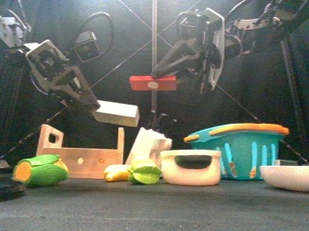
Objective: Drop salmon below pot
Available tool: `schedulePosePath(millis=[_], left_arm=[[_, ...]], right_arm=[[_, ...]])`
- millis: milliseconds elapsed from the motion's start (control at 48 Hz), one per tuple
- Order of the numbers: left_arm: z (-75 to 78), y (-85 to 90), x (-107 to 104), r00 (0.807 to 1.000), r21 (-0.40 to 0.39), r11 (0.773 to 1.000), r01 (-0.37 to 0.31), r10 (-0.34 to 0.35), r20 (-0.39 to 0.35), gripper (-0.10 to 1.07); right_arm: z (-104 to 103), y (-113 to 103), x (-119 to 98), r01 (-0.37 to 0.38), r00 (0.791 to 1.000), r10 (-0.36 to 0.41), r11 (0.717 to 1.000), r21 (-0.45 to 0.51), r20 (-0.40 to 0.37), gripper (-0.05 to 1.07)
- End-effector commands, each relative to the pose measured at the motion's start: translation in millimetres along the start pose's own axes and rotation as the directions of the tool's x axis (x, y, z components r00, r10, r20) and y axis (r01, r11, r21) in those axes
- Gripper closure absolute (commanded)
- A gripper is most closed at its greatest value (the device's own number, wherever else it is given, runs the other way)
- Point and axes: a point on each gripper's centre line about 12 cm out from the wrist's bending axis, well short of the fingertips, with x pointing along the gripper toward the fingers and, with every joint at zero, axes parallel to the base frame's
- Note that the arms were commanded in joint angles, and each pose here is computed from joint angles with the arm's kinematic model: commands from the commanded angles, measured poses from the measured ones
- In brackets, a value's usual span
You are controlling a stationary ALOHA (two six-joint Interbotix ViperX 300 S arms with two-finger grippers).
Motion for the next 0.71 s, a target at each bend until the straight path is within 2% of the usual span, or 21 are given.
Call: schedulePosePath(millis=[0, 292, 688], left_arm=[[6.9, -0.2, -1.4, 1.0, 0.003, 1.0, 0.002, -0.002, 0.023, 0.43], [2.0, 2.1, -5.2, 1.0, -0.001, 1.0, -0.011, 0.011, 0.015, 0.43], [-9.8, 8.7, -31.8, 0.996, -0.031, 0.996, -0.086, 0.087, 0.027, 0.44]], right_arm=[[13.6, 4.3, -7.0, -0.015, 0.999, 0.014, 1.0, 0.006, 0.041, 0.43], [9.3, 3.0, -7.7, -0.011, 0.999, 0.011, 1.0, 0.007, 0.031, 0.43], [0.7, -0.6, -4.6, 0.004, 1.0, -0.005, 1.0, 0.028, 0.007, 0.43]])
